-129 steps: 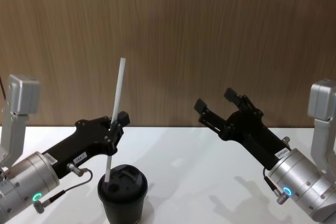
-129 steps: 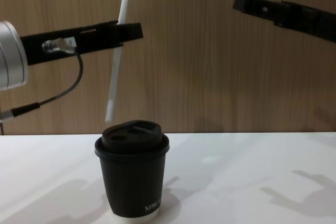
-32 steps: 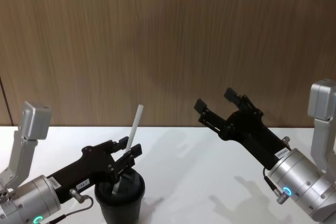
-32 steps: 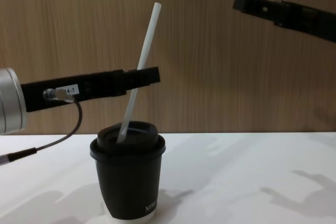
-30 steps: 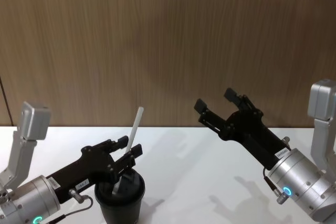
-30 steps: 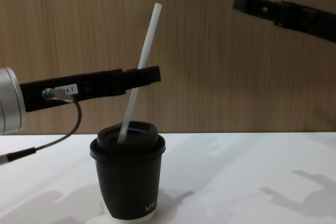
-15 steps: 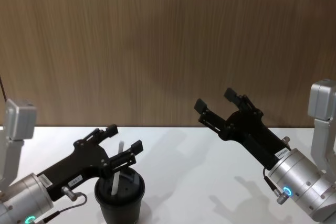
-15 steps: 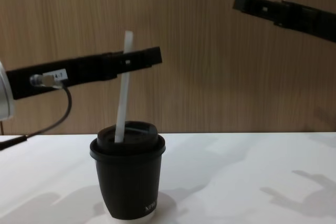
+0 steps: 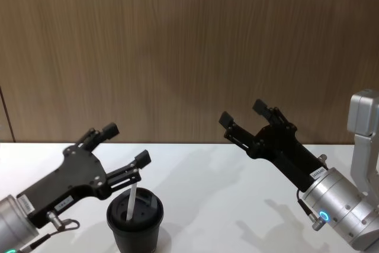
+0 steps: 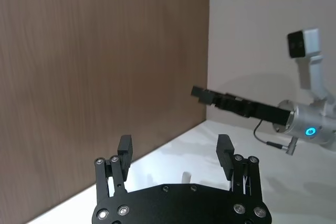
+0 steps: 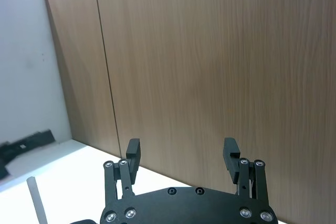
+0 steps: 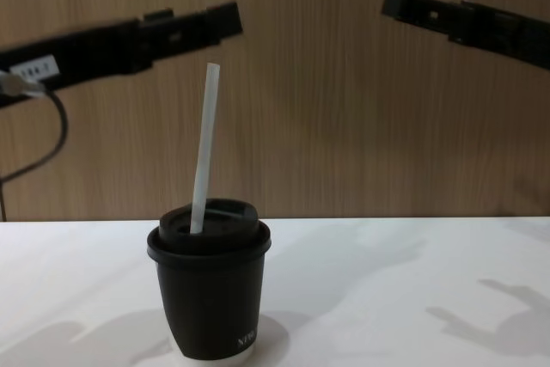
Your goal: Pick up the straw with one hand, pass it to the other hand, and insert it into the cup.
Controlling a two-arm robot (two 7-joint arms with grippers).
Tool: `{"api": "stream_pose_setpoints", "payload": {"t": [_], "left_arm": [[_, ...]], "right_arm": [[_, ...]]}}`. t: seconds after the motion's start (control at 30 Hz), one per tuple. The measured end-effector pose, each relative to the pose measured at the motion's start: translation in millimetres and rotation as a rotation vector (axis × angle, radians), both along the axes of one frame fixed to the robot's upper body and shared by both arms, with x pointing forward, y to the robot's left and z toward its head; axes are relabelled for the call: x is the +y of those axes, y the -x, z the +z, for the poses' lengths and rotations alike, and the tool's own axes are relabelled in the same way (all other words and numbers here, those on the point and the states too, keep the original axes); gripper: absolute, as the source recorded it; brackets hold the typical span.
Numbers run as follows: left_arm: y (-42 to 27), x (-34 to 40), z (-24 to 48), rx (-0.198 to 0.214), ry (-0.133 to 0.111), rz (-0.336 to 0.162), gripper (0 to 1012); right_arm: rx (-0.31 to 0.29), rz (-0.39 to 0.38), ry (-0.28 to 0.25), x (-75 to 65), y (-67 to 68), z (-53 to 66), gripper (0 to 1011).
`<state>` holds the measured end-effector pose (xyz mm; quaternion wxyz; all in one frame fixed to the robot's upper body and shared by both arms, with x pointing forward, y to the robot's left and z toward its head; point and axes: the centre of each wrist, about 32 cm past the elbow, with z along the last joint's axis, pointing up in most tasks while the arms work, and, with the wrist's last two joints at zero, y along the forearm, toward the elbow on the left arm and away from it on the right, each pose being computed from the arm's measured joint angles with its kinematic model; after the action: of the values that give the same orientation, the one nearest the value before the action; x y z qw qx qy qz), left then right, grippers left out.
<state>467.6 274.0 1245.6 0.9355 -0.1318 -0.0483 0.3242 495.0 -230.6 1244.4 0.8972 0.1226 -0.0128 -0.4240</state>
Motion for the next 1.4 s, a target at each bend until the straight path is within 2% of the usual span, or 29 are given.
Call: {"api": "stream_pose_setpoints", "payload": {"t": [0.2, 0.33, 0.4, 0.63, 0.97, 1.4], "left_arm": [[8.5, 5.4, 3.3, -0.070, 0.018, -0.001, 1003], [12.1, 7.0, 4.1, -0.097, 0.026, 0.006, 1003], [15.5, 8.3, 4.7, -0.121, 0.032, 0.020, 1003], [22.3, 8.8, 4.2, -0.168, 0.048, 0.076, 1003], [30.3, 7.8, 1.5, -0.210, 0.062, 0.158, 1003], [35.0, 7.3, -0.3, -0.233, 0.070, 0.205, 1003]], "right_arm": [[0.000, 0.000, 0.000, 0.0, 0.0, 0.0, 1000], [0.000, 0.000, 0.000, 0.0, 0.0, 0.0, 1000], [0.000, 0.000, 0.000, 0.0, 0.0, 0.0, 1000], [0.000, 0.000, 0.000, 0.0, 0.0, 0.0, 1000], [0.000, 0.000, 0.000, 0.0, 0.0, 0.0, 1000], [0.000, 0.000, 0.000, 0.0, 0.0, 0.0, 1000]]}}
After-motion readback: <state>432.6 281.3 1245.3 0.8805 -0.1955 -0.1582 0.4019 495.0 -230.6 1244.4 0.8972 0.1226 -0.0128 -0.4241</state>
